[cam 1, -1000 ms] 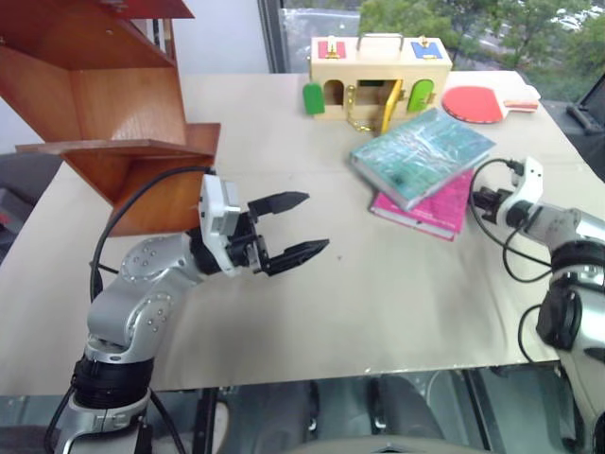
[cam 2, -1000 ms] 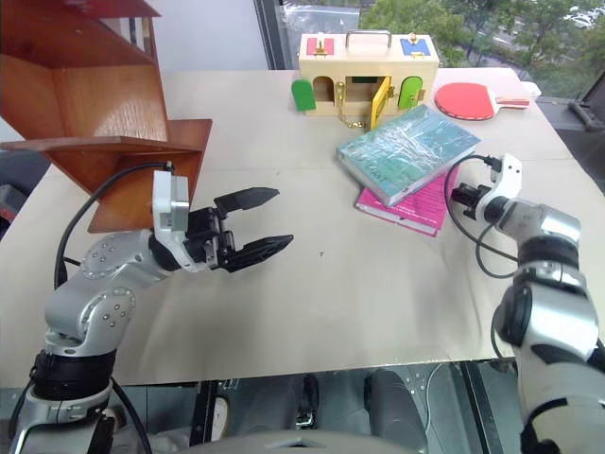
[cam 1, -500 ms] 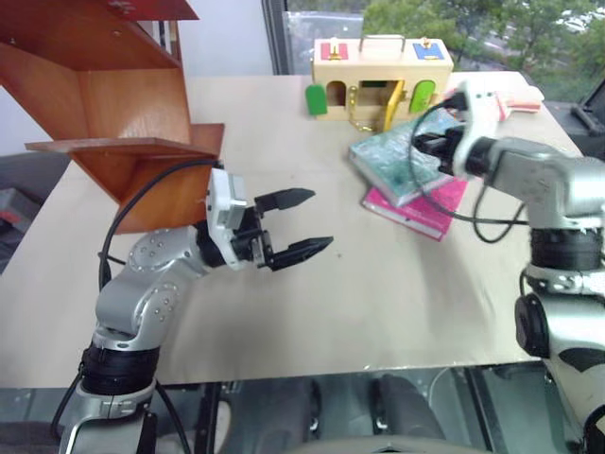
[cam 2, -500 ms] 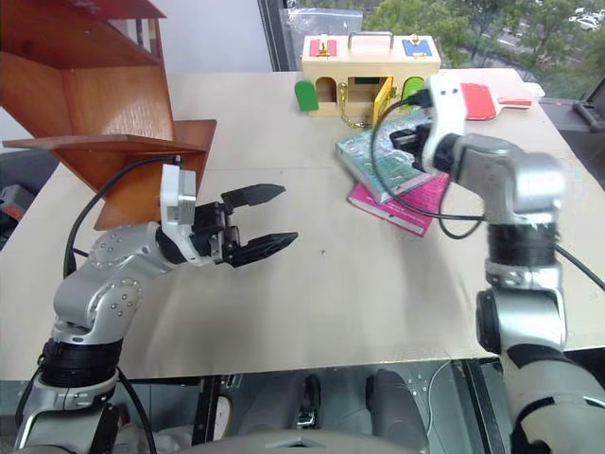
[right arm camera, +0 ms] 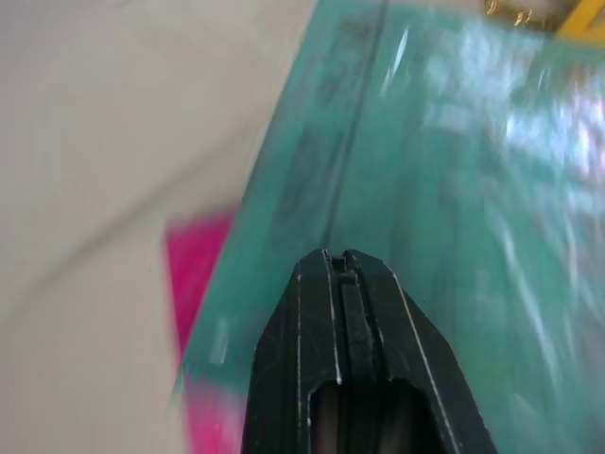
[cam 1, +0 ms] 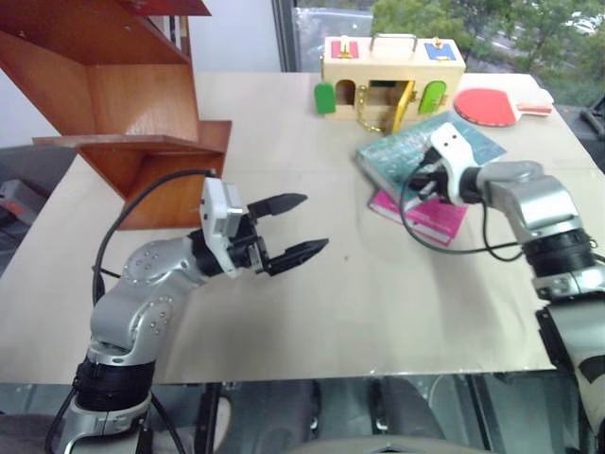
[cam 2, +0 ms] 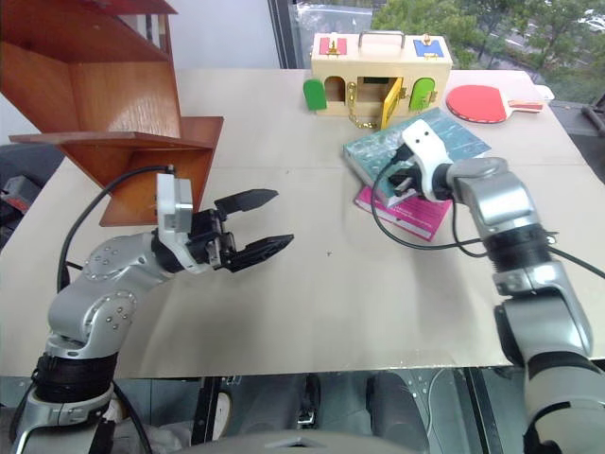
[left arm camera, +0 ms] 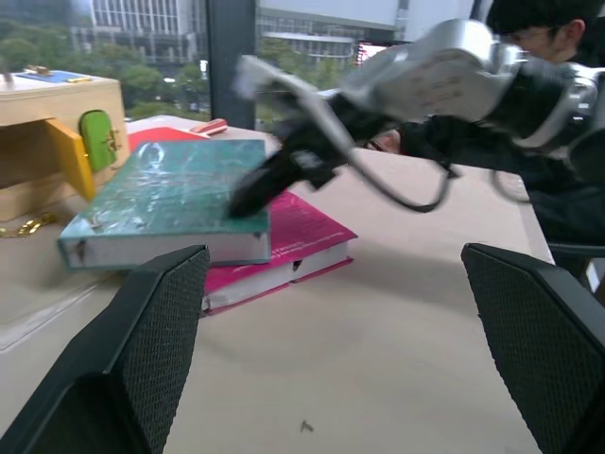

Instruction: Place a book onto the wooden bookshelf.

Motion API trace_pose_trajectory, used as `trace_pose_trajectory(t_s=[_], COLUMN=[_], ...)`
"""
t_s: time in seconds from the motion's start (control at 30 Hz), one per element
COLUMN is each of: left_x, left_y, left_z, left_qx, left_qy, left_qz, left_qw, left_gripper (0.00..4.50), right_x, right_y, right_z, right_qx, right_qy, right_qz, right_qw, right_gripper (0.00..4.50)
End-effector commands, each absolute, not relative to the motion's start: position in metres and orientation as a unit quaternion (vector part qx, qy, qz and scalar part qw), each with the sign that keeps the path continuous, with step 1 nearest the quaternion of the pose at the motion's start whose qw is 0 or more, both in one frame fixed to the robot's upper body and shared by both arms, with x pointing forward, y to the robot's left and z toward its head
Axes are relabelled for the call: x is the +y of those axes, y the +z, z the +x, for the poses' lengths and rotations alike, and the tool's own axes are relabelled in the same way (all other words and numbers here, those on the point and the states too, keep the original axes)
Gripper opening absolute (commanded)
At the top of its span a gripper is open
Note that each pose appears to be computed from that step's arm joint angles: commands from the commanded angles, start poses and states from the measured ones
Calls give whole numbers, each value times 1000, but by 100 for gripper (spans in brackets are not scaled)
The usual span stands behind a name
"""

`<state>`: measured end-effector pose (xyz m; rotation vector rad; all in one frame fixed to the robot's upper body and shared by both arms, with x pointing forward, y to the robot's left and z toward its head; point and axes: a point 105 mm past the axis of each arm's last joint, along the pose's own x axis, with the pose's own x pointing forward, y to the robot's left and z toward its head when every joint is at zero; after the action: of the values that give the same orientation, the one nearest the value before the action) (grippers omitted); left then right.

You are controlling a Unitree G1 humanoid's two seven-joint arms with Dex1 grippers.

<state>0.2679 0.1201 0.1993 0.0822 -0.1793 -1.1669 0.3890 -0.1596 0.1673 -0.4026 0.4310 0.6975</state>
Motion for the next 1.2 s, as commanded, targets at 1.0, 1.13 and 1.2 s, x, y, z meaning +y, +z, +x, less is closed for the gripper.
trace_pose_trajectory(t_s=[1.0, 1.13, 1.2], left_x=[120, 119, 118], left_y=[209, 208, 207], left_z=[271, 272, 273], left_qx=[-117, -117, -116], left_qy=[-559, -561, -563], left_qz=[57, 55, 53], left_qw=[819, 817, 816], left_gripper=[450, 450, 450], right_x=[-164, -179, -161], right_y=[158, 165, 183], right_z=[345, 330, 327], right_qx=[237, 240, 205], right_qy=[247, 234, 267], right_qz=[-181, -172, -135], right_qw=[922, 926, 932], right_gripper=[8, 8, 8])
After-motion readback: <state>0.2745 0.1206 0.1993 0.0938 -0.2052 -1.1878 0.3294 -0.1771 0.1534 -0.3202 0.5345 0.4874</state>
